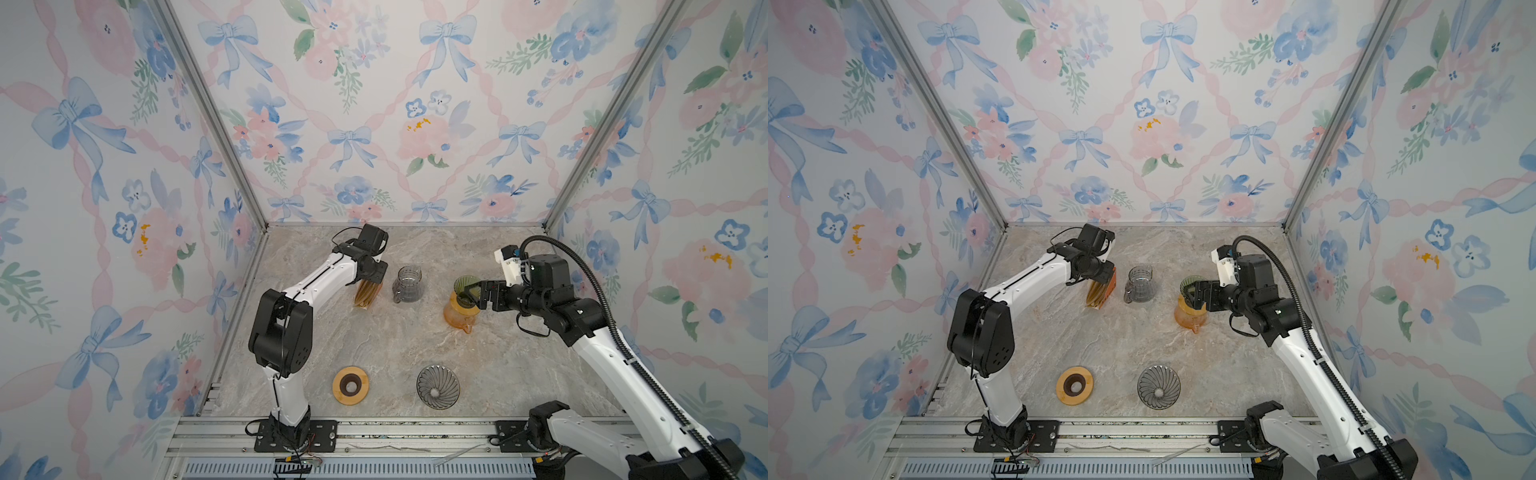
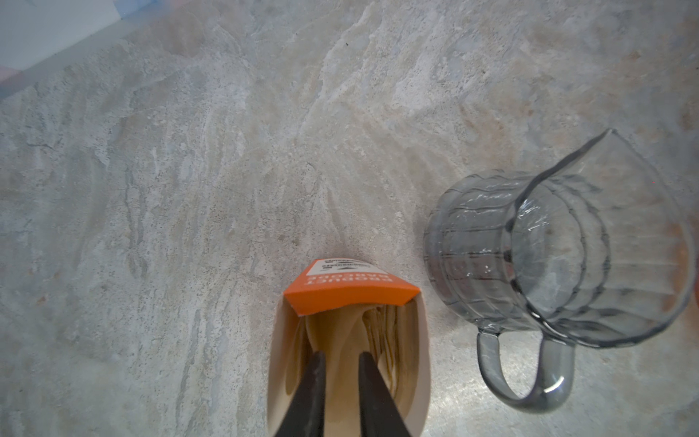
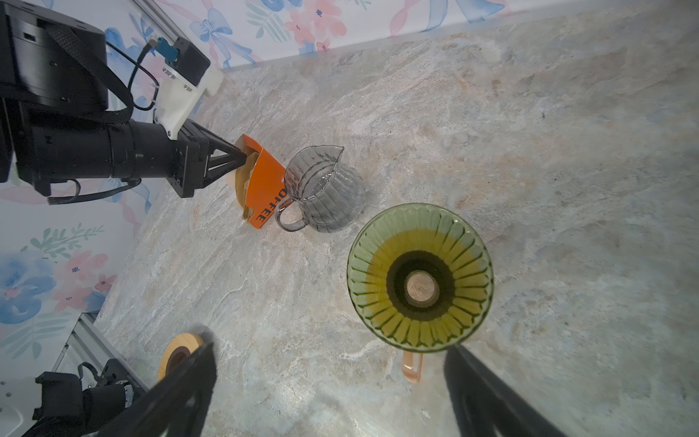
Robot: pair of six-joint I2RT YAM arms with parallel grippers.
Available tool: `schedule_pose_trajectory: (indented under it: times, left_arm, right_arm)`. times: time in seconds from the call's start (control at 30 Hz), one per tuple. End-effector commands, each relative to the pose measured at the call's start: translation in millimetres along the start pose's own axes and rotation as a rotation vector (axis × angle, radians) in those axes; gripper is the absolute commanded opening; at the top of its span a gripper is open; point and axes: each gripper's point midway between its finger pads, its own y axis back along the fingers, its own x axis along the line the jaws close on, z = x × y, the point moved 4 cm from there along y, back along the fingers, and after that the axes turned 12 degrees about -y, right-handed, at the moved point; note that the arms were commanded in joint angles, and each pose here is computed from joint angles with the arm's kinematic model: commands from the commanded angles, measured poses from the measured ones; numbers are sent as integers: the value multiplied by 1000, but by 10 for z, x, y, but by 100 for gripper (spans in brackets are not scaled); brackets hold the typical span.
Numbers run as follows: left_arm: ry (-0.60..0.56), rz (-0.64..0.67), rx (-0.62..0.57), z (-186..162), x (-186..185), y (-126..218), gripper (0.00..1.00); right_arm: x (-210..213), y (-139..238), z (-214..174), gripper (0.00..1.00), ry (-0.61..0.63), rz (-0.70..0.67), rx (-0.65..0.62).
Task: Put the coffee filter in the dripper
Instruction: 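Close the left gripper on the paper filters inside the orange box, then lift one paper filter out of the box with the left gripper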
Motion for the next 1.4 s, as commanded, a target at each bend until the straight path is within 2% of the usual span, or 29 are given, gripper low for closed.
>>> schedule_pose_trajectory:
  times: [0.0, 0.27, 0.43, 0.53, 1.17, 1.37]
  left_arm:
    - [-13, 14, 25, -14, 33, -73, 18]
    - [-14, 23, 34, -20, 40, -101, 13]
    - [-14, 20, 28, -8, 33, -78, 3]
    - [-11, 16, 18, 6, 40, -44, 0]
    - [5, -13, -47, -23, 37, 478, 0]
    - [77, -27, -95, 23, 43, 724, 0]
  right_arm:
    - [38, 28, 11, 96, 19, -1, 3]
    - [33, 18, 3, 96, 15, 0, 5]
    - [32, 18, 1, 96, 15, 0, 4]
    - [33, 32, 4, 96, 16, -2, 0]
    - [58, 37, 11, 96, 7, 9, 3]
    - [120, 53, 19, 97, 6, 23, -2]
